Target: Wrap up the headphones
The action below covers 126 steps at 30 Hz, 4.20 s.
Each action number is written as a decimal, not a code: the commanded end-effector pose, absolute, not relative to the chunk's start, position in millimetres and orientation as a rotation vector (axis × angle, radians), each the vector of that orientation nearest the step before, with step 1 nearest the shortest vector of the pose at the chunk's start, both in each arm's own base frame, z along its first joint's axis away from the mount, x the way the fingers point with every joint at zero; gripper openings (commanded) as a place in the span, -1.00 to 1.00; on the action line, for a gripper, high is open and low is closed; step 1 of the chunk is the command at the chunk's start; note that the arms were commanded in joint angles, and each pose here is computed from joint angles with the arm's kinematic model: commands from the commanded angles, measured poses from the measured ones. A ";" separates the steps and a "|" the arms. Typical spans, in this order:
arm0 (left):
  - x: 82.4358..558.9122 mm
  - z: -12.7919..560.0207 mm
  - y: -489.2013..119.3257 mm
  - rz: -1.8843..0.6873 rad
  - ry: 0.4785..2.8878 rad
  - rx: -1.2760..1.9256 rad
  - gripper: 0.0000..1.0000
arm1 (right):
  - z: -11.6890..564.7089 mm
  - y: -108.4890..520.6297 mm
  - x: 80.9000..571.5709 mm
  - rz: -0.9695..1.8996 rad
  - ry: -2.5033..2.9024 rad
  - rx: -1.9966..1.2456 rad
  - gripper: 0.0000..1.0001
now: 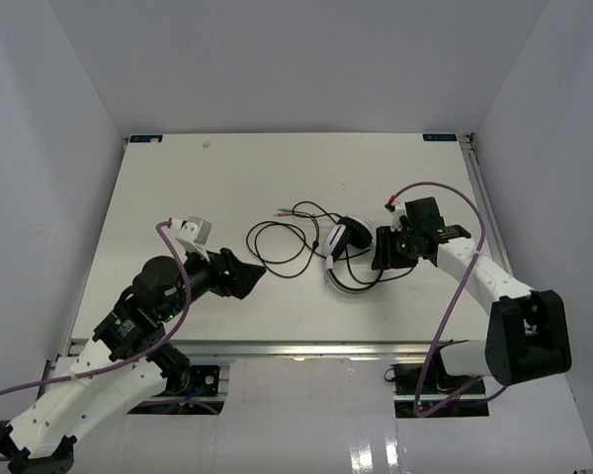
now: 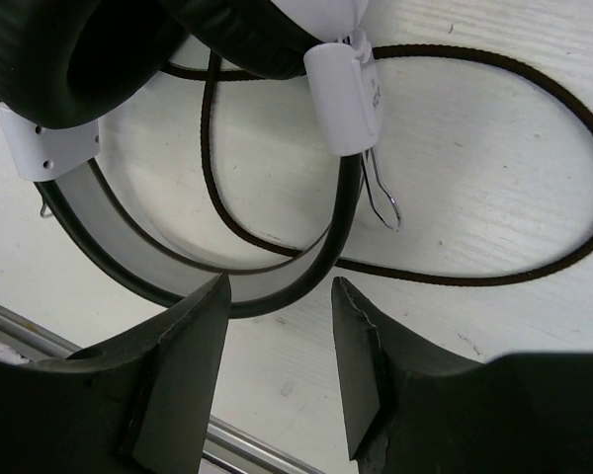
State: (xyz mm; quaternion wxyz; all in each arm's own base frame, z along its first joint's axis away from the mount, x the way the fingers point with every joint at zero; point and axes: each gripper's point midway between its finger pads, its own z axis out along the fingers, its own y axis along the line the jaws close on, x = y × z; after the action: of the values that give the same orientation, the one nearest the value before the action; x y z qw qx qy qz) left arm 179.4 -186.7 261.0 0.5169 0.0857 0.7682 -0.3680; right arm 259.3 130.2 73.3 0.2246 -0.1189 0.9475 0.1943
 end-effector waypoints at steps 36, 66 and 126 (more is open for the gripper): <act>188.5 255.7 -192.3 -0.888 1.847 0.176 0.96 | 68.6 96.6 430.9 -0.155 2.252 -0.956 -0.17; 185.6 239.3 -197.6 -0.917 1.876 0.184 0.96 | 18.3 83.3 358.4 0.432 2.675 -0.004 -0.05; 213.8 255.5 -294.1 -0.925 1.218 0.888 0.96 | 425.7 153.2 356.6 0.866 1.600 -0.483 -0.85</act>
State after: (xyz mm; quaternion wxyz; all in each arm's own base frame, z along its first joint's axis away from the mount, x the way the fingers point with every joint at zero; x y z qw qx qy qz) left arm 191.0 -281.4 216.6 0.5788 0.3842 0.5818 -0.4229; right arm 359.6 143.9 397.1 0.5868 -0.2591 0.7051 0.3023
